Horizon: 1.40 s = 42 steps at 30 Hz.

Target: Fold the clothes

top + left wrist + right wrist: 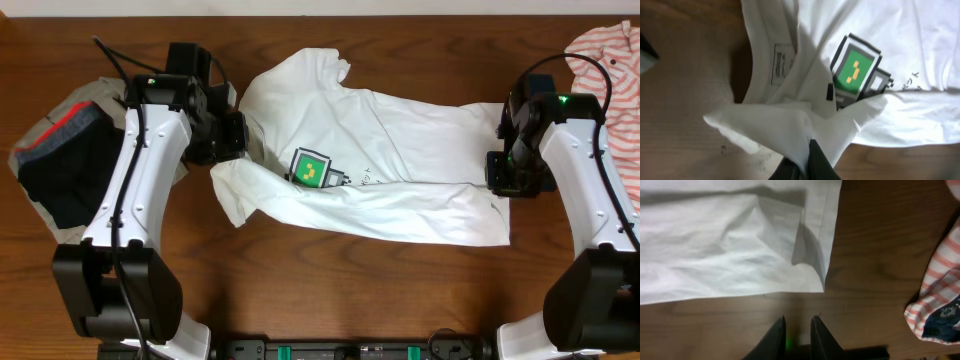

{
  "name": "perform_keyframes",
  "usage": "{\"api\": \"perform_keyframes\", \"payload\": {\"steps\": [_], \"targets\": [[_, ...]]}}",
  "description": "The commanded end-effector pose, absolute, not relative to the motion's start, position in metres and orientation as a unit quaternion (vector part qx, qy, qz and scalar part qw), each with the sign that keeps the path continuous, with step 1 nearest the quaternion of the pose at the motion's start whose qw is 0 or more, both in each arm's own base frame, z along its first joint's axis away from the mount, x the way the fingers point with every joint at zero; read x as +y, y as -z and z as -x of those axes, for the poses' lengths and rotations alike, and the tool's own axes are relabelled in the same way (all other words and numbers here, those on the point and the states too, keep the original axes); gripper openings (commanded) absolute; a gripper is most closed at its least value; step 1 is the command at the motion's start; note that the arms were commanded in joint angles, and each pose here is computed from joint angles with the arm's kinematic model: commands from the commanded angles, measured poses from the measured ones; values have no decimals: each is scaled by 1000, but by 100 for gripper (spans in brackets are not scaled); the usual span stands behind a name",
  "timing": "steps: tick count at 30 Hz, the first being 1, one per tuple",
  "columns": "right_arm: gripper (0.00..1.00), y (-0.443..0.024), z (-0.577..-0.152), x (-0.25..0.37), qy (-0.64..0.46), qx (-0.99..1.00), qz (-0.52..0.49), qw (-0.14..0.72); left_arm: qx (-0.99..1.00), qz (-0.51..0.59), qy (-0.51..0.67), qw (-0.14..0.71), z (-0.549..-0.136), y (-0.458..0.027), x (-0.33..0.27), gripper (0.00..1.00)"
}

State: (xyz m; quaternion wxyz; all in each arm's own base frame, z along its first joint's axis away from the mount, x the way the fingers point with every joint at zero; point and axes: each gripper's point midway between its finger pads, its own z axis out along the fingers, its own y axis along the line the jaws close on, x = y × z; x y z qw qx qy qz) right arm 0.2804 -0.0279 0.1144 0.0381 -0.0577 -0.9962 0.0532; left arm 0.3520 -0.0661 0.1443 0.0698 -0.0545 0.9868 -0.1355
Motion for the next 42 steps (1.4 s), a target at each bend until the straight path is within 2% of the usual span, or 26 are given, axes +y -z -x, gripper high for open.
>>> {"api": "perform_keyframes", "payload": {"steps": [1,10,19,33,36,42], "targets": [[17,-110,-276,-29,-45,-997,46,49,987,55,130,78,-356,-144,-64,6],[18,-79,-277,-16,-9,-998,47,41,991,63,74,90,-365,-132,-45,6],[19,-47,-277,-7,18,-998,48,24,993,69,69,60,-366,-110,-44,6],[22,-45,-293,3,51,-998,47,-9,993,69,69,65,-368,-110,-44,6],[27,-45,-302,-1,38,-998,47,-29,993,69,70,70,-371,-110,-44,6],[29,-45,-309,-15,5,-998,53,-43,993,69,70,72,-372,-110,-44,6]]}}
